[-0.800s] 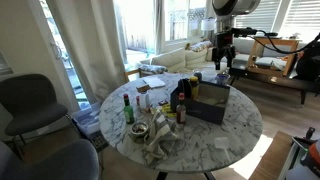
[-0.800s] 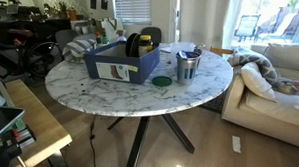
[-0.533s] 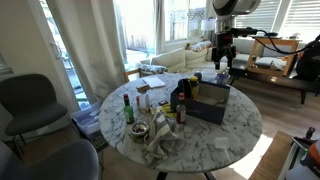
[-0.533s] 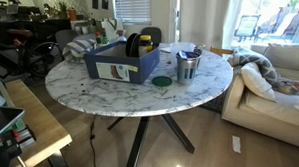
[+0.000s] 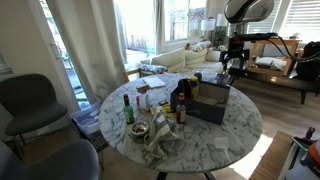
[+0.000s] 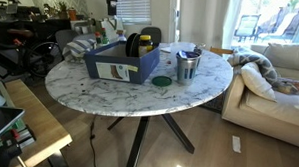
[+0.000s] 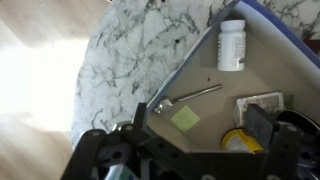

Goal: Remove the glasses from the clear cup and put them in the spectacle case

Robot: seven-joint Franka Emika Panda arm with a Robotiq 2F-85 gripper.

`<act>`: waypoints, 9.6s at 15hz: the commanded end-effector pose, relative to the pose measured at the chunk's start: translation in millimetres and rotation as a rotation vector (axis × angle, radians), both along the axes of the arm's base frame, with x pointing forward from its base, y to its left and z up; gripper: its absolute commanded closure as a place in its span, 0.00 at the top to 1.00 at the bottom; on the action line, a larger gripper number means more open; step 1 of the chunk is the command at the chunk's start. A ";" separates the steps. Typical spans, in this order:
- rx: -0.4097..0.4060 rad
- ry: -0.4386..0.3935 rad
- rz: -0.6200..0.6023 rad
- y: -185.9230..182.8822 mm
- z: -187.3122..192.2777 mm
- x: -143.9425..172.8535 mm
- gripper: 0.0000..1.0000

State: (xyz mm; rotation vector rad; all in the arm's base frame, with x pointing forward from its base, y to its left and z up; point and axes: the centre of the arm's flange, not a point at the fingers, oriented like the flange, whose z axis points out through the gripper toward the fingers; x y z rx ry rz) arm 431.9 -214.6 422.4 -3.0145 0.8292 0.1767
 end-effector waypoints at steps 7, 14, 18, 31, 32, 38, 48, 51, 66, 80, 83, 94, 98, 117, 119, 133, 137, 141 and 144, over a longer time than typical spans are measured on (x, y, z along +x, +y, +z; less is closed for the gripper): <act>-0.069 -0.098 -0.260 -37.7 -30.8 21.7 1.00; -0.190 -0.323 -0.585 -119.1 -82.0 44.6 1.00; -0.194 -0.311 -0.555 -115.8 -81.1 34.6 1.00; -0.345 -0.399 -1.074 -154.1 -96.5 155.6 1.00; -0.356 -0.416 -1.122 -155.5 -90.2 166.3 1.00; -0.353 -0.424 -1.269 -142.8 -79.4 174.8 1.00; -0.365 -0.409 -1.377 -111.3 -75.5 213.9 0.88; -0.384 -0.368 -1.421 -109.0 -81.5 211.9 0.63; -0.434 -0.364 -1.540 -124.9 -136.2 213.0 0.46; -0.393 -0.470 -1.443 -112.3 -155.0 229.8 0.00; -0.362 -0.507 -1.413 -108.7 -125.4 240.0 0.00; -0.185 -0.473 -1.139 -91.9 -60.2 227.9 0.63; -0.175 -0.339 -1.002 -106.3 -65.8 197.3 0.92; -0.261 -0.287 -1.066 -133.8 -132.2 212.6 0.65; -0.264 -0.286 -1.076 -137.8 -136.1 214.1 0.68; -0.252 -0.349 -0.979 -131.8 -175.0 213.3 0.37; -0.275 -0.349 -0.950 -133.6 -173.5 215.5 0.28; -0.249 -0.335 -0.985 -133.0 -169.8 219.9 0.32; -0.200 -0.298 -1.010 -128.4 -153.1 224.3 0.05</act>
